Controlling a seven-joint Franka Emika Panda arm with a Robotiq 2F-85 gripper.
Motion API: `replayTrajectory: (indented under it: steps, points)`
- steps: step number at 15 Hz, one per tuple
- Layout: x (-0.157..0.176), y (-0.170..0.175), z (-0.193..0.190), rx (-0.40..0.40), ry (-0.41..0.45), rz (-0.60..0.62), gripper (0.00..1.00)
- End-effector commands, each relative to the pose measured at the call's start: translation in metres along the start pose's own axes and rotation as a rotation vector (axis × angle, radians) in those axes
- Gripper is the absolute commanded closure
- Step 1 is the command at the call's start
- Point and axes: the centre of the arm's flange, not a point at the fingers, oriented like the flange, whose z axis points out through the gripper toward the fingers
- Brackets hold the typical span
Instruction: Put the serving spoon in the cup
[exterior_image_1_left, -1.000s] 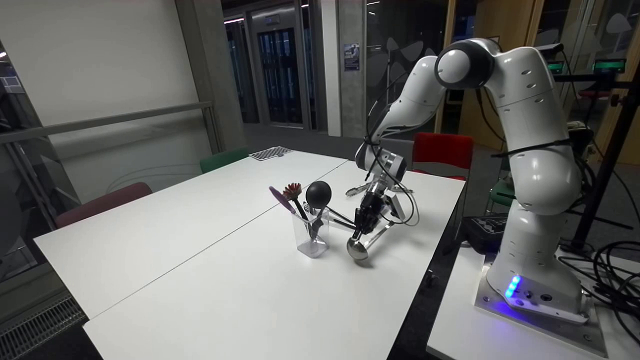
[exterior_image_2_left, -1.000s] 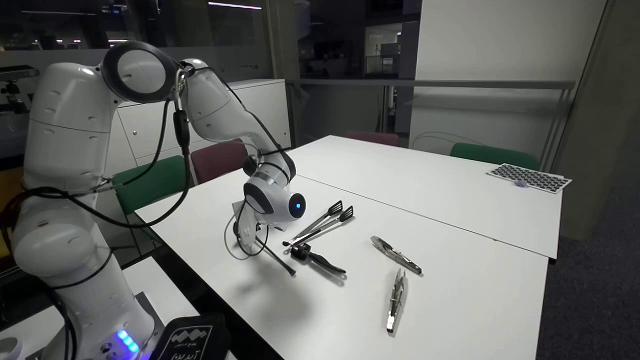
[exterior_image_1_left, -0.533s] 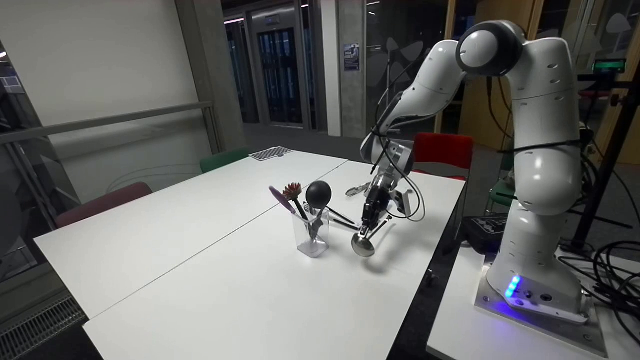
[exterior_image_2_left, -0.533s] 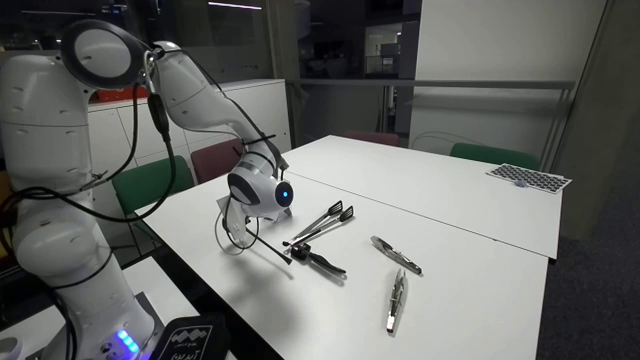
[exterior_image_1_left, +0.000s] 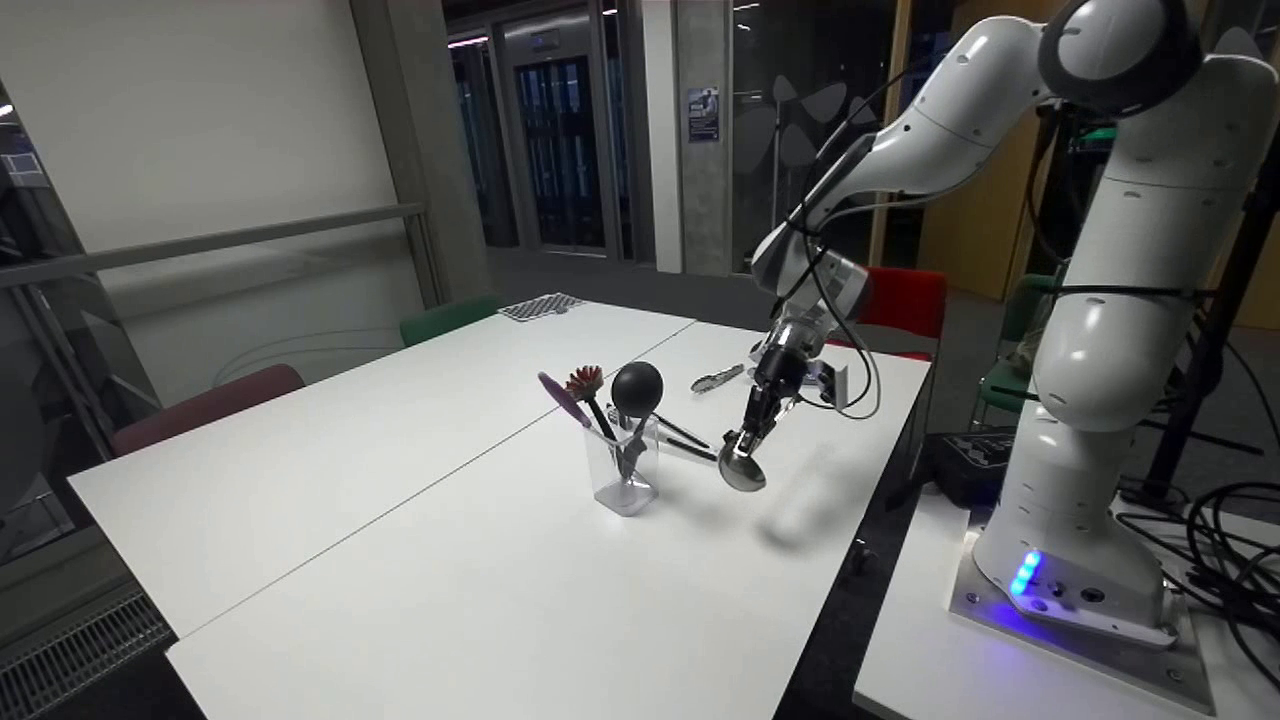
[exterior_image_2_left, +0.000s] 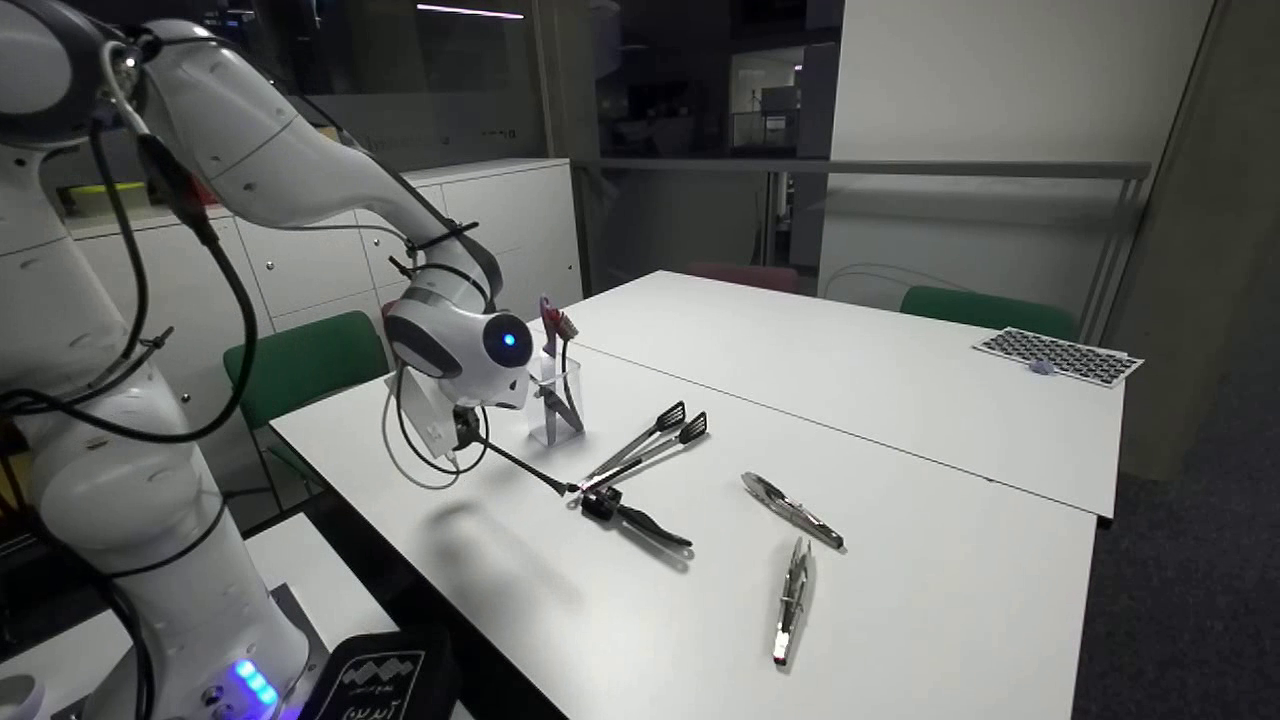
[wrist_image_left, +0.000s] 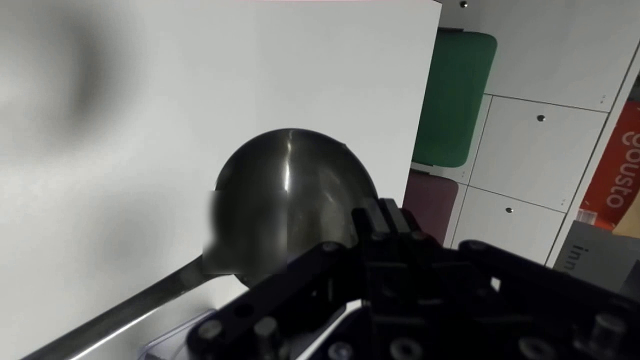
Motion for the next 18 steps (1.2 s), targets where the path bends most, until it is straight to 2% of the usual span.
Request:
replayTrajectory:
  steps: [1,3,6,9,14,16,18]
  points:
    - [-0.039,-0.056,-0.019,-0.110,0.095,-0.018,1.00]
    - [-0.048,-0.072,-0.022,-0.189,0.138,-0.020,1.00]
    - [-0.039,-0.100,-0.029,-0.273,0.193,-0.039,1.00]
    - [-0.044,-0.127,-0.028,-0.312,0.176,-0.126,1.00]
    - [-0.055,-0.157,-0.026,-0.333,0.098,-0.289,1.00]
    - [-0.059,-0.165,-0.027,-0.296,0.033,-0.348,1.00]
    - [-0.060,-0.165,-0.036,-0.226,-0.040,-0.405,1.00]
